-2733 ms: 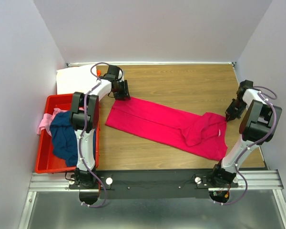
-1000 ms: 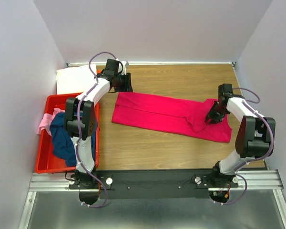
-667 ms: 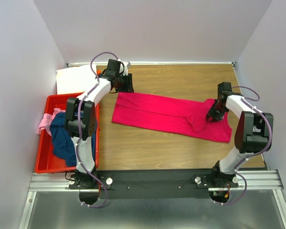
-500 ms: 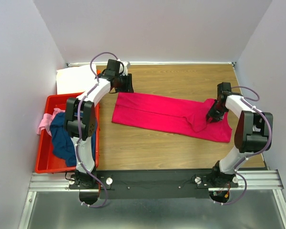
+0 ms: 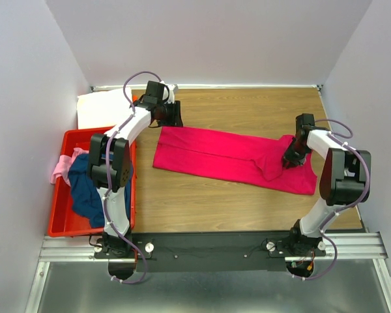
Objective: Fold and stack the t-shirts
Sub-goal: Fold the tshirt
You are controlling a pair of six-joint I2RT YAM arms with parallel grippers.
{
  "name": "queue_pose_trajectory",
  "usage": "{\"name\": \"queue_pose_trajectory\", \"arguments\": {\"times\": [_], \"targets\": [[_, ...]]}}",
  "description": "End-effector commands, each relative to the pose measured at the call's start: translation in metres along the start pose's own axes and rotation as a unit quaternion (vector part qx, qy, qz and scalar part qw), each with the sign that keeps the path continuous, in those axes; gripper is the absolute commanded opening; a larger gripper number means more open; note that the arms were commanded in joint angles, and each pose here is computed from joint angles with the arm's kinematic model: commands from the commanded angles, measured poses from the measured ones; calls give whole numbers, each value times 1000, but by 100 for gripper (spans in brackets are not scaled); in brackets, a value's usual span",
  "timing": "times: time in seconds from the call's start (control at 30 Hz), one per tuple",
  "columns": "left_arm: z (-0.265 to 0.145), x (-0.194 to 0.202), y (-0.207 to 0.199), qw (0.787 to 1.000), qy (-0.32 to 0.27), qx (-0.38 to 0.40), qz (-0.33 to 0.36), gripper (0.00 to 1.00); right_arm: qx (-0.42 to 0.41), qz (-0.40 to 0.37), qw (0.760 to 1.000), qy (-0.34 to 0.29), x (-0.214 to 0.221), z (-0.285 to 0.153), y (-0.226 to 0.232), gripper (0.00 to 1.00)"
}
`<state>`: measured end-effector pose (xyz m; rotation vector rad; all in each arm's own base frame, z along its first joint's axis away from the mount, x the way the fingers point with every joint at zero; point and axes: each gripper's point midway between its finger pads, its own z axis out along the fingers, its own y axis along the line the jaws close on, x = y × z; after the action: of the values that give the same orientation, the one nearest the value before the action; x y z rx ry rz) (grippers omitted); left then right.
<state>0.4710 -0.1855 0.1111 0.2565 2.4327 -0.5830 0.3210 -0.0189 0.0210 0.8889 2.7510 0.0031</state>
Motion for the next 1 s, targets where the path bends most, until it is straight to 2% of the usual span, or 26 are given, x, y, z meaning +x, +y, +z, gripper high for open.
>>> {"name": "queue_pose_trajectory", "arguments": {"times": [0.0, 0.03, 0.07, 0.23, 0.5, 0.77, 0.97], "targets": [[-13, -2, -9, 1000, -3, 9, 11, 56, 3, 3, 1000, -11, -5, 1, -1, 19], [-14, -3, -9, 1000, -4, 8, 11, 57, -2, 4, 1000, -18, -7, -4, 0, 11], [-15, -4, -10, 1000, -6, 9, 11, 56, -6, 4, 1000, -19, -7, -6, 1, 8], [-16, -4, -7, 1000, -5, 1, 15, 56, -20, 6, 999, -27, -6, -23, 3, 0], [-21, -3, -18, 999, -8, 15, 32, 56, -19, 13, 999, -23, 14, -61, -9, 0], [-13, 13, -75, 994, 11, 60, 92, 55, -3, 26, 1000, 15, 55, -89, -31, 0], [-13, 21, -99, 988, 16, 98, 115, 55, 9, 44, 999, 26, 78, -99, -45, 1]]}}
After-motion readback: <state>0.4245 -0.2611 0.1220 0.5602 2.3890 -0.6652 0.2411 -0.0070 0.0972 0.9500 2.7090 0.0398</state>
